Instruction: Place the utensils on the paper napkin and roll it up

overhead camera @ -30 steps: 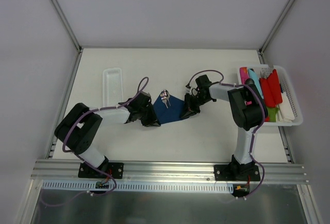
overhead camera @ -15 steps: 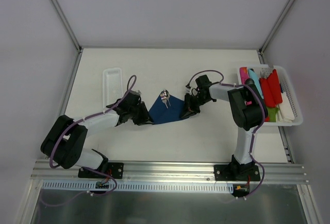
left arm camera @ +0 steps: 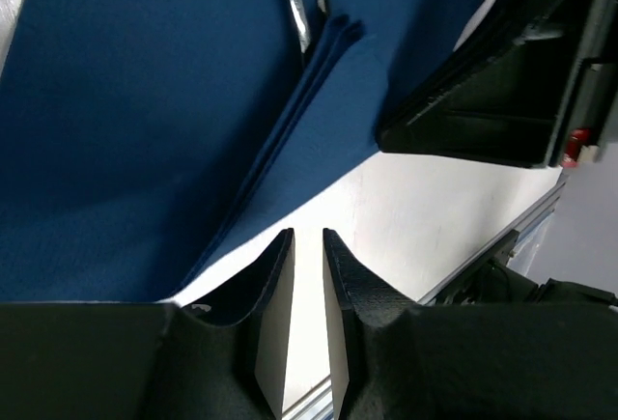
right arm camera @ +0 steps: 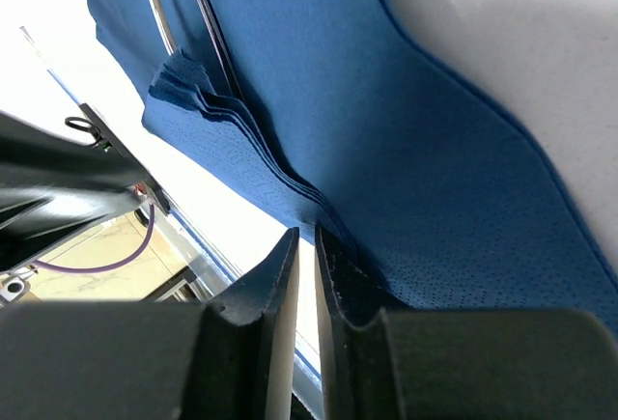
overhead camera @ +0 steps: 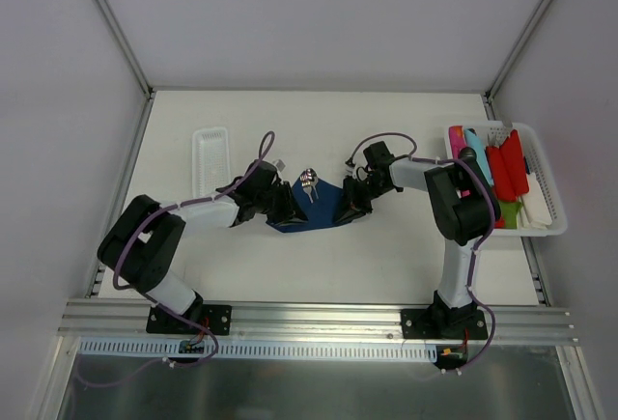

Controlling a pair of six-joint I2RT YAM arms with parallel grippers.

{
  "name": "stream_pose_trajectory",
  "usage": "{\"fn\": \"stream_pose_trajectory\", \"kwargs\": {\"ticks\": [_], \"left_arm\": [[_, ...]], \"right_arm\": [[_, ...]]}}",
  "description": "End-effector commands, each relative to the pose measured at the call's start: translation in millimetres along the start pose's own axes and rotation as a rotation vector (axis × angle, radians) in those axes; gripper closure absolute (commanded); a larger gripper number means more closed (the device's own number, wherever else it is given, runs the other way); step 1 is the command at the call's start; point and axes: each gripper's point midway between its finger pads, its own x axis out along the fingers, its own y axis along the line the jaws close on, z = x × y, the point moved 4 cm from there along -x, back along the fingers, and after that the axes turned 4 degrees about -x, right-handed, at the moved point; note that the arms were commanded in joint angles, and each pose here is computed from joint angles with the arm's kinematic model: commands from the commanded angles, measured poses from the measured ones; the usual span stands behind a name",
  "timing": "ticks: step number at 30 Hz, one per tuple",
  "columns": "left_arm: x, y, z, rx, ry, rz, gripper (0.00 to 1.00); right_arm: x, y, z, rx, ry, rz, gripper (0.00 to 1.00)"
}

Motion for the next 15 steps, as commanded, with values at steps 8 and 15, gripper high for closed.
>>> {"fn": "stream_pose_trajectory", "kwargs": {"ticks": [8,15], "left_arm": [[25,5,2,-0.062,0.014,0.003,0.85],[30,24,-5,-0.102,0.032,0.087,0.89]], "right_arm": [[12,-26,-8,-0.002,0.028,-0.134,0.85],[3,-19,-4,-0.044,0.023,-0.137,0.79]]}}
